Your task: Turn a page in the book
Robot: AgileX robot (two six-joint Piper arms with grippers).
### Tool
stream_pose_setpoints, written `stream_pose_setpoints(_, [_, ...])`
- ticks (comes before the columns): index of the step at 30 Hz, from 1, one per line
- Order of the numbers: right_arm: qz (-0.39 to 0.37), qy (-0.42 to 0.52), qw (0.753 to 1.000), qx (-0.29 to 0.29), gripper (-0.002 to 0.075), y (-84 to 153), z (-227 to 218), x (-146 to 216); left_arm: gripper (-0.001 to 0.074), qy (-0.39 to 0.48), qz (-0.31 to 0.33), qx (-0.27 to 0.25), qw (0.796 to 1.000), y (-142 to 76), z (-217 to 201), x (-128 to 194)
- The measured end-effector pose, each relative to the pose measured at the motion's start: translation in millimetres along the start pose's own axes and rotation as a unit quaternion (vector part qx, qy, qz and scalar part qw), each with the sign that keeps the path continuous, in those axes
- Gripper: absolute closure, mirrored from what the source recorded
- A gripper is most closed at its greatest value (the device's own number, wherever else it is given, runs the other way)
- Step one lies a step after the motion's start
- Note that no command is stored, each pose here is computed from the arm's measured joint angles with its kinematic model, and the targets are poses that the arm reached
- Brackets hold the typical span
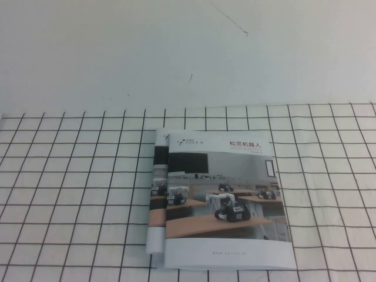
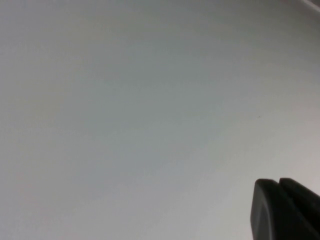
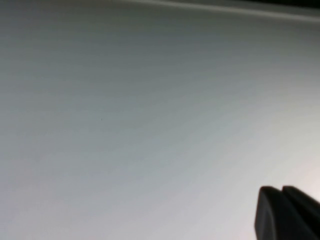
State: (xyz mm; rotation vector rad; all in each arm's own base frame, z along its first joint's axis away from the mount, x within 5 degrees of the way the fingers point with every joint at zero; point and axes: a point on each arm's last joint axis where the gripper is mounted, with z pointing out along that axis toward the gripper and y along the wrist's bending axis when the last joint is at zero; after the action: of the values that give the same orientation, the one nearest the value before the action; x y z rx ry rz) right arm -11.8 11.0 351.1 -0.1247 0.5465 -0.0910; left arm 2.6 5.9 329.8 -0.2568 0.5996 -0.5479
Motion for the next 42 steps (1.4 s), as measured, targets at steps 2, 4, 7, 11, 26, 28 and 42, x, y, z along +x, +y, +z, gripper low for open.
stream_pose_setpoints(2, [-0.014,-0.015,1.000,-0.001,0.0728,-2.5,9.9,-21.5,0.0738,0.002,0.041,0.024,0.999,-16.9,10.4,-16.5])
stream_pose_setpoints(4, [-0.033,-0.024,0.999,-0.003,0.0728,-5.1,21.3,-43.3,0.0738,-0.002,0.086,0.043,0.995,-34.2,19.5,-35.7])
stream_pose_setpoints(7, [-0.052,-0.027,0.998,-0.005,0.0728,-9.0,40.6,-66.8,0.0738,-0.002,0.136,0.055,0.989,-52.0,32.1,-56.4])
stream_pose_setpoints(11, [-0.084,0.011,0.996,-0.001,0.0728,-15.5,70.2,-83.2,0.0738,0.040,0.158,0.031,0.986,-60.3,57.2,-66.7])
stream_pose_setpoints(26, [0.053,0.489,0.864,0.109,0.0728,-36.6,68.9,-18.6,0.0737,0.487,0.093,-0.186,0.848,-9.7,89.3,16.0])
stream_pose_setpoints(28, [0.062,0.517,0.848,0.103,0.0728,-33.4,62.0,-7.2,0.0737,0.542,0.043,-0.203,0.815,-8.5,85.4,30.6])
stream_pose_setpoints(42, [0.139,0.634,0.761,-0.012,0.0728,3.5,30.8,80.0,0.0737,0.670,-0.070,-0.210,0.709,0.2,88.4,91.8])
